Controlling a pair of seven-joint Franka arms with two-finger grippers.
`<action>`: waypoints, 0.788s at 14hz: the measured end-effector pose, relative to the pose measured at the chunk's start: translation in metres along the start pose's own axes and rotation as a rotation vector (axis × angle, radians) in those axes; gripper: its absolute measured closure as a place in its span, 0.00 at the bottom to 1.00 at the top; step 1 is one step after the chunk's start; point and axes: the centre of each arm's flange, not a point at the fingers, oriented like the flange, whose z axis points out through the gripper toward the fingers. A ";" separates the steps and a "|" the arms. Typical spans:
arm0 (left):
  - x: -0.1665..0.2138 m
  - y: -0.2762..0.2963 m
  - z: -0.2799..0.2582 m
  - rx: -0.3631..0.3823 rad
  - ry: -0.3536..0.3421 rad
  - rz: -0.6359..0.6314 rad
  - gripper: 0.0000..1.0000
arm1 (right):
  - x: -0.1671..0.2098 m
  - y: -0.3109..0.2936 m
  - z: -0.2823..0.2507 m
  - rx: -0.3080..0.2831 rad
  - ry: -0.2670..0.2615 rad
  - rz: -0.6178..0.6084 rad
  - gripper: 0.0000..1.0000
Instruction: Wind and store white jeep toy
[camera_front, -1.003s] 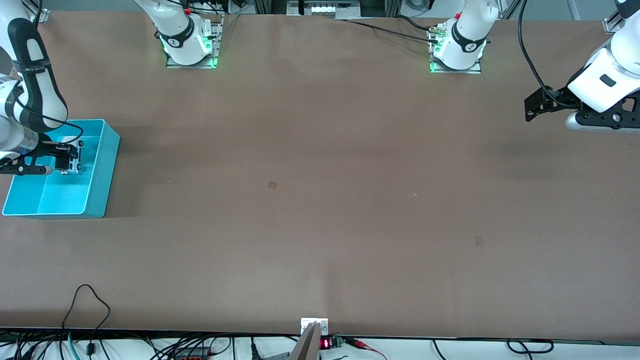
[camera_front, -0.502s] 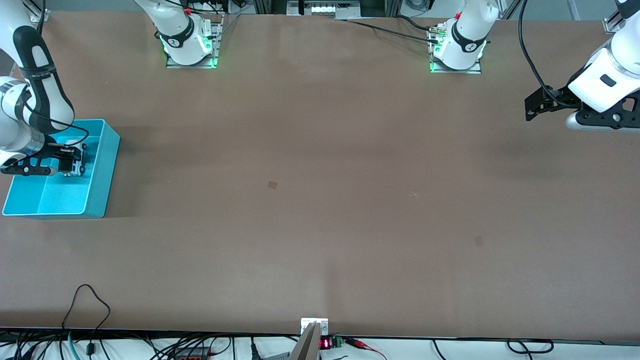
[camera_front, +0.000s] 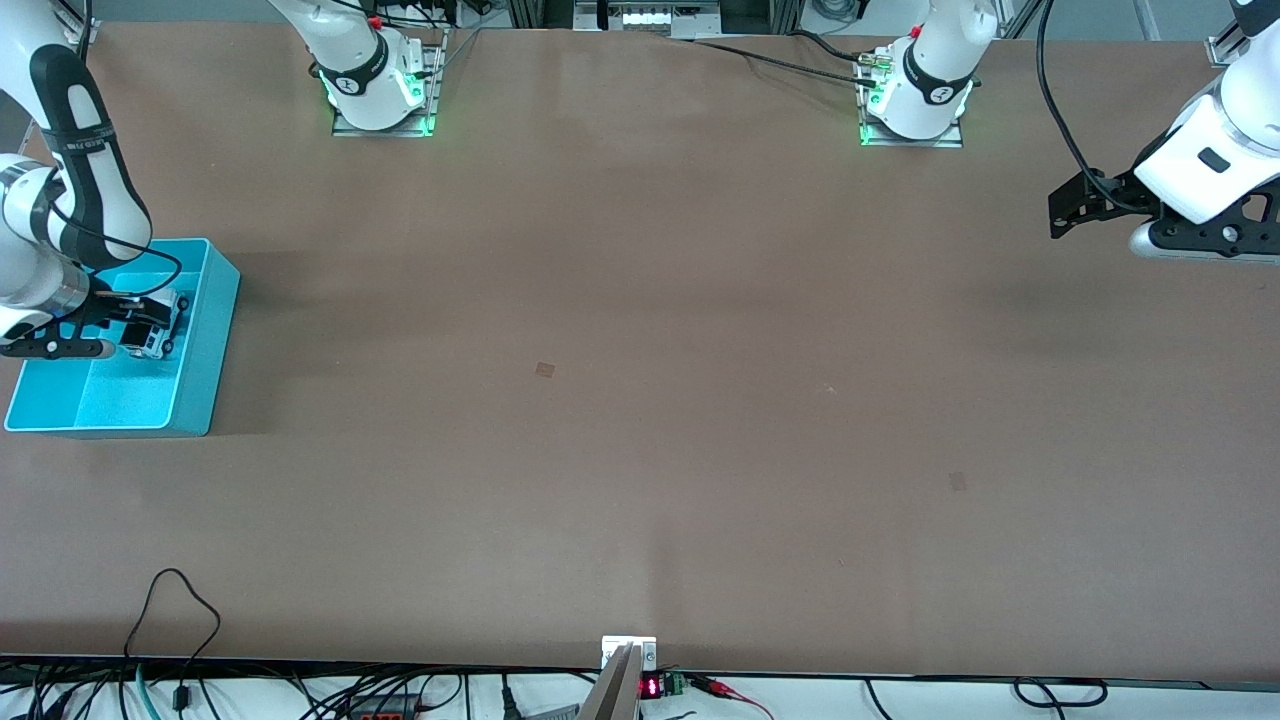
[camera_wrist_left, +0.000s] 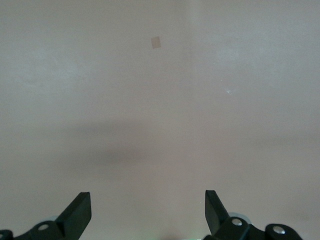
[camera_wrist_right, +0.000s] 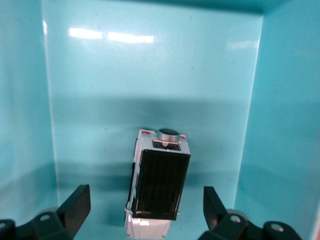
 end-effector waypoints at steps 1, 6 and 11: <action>0.000 0.000 -0.001 0.000 0.002 0.000 0.00 | 0.003 0.001 -0.016 -0.009 0.022 -0.009 0.00; -0.001 0.001 -0.002 0.000 0.000 0.001 0.00 | 0.007 -0.011 -0.120 -0.036 0.124 -0.092 0.00; -0.001 0.001 -0.003 0.000 0.000 0.002 0.00 | 0.005 -0.060 -0.195 0.002 0.166 -0.153 0.00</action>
